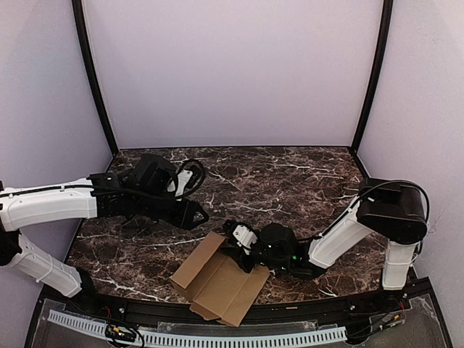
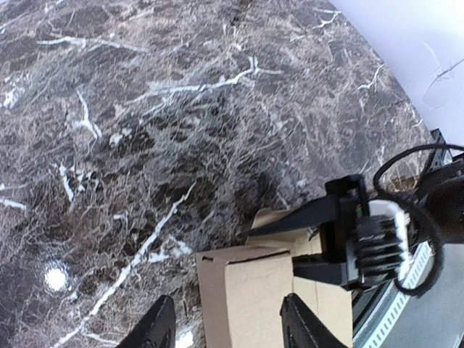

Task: Fold the paper box

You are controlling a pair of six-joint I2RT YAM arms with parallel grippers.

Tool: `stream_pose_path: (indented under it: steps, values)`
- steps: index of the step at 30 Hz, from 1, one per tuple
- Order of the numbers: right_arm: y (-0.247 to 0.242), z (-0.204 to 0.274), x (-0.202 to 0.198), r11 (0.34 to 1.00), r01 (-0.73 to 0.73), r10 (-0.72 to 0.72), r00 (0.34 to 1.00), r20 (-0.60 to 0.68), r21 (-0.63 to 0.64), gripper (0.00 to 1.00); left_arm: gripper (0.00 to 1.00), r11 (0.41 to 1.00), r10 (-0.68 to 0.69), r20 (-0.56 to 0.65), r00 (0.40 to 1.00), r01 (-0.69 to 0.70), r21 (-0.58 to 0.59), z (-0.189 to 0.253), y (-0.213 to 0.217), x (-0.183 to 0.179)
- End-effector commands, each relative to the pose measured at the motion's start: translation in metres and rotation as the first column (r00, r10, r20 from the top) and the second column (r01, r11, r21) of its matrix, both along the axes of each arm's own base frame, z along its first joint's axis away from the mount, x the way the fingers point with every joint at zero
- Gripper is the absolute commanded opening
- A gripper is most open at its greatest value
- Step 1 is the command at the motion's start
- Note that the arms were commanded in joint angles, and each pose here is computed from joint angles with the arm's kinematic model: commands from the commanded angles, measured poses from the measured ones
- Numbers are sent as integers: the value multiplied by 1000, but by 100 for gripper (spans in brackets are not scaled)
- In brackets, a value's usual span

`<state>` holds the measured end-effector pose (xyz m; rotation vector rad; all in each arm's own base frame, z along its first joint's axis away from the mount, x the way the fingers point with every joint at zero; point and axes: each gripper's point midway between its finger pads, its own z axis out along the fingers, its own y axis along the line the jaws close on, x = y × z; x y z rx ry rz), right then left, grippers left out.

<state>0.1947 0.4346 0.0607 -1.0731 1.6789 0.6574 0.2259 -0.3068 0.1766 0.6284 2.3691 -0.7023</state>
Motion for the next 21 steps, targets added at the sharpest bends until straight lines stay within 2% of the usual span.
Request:
stream_pose_path:
  steps: [1, 12, 16, 21]
  values:
    - [-4, 13, -2, 1000, 4, -5, 1000, 11, 18, 31, 50, 994, -11, -91, 996, 21, 106, -37, 24, -21]
    - [-34, 36, -16, 1000, 10, -10, 1000, -24, 16, 39, 53, 994, -79, -200, 977, 92, 58, -52, 24, -48]
    - [-59, 38, -25, 999, 33, -35, 995, -92, -23, 41, 54, 992, -94, -228, 969, 111, 65, -60, 25, -54]
    - [-95, 34, -33, 990, 117, -134, 960, -245, -83, 47, 55, 988, -107, -266, 958, 131, 76, -71, 23, -58]
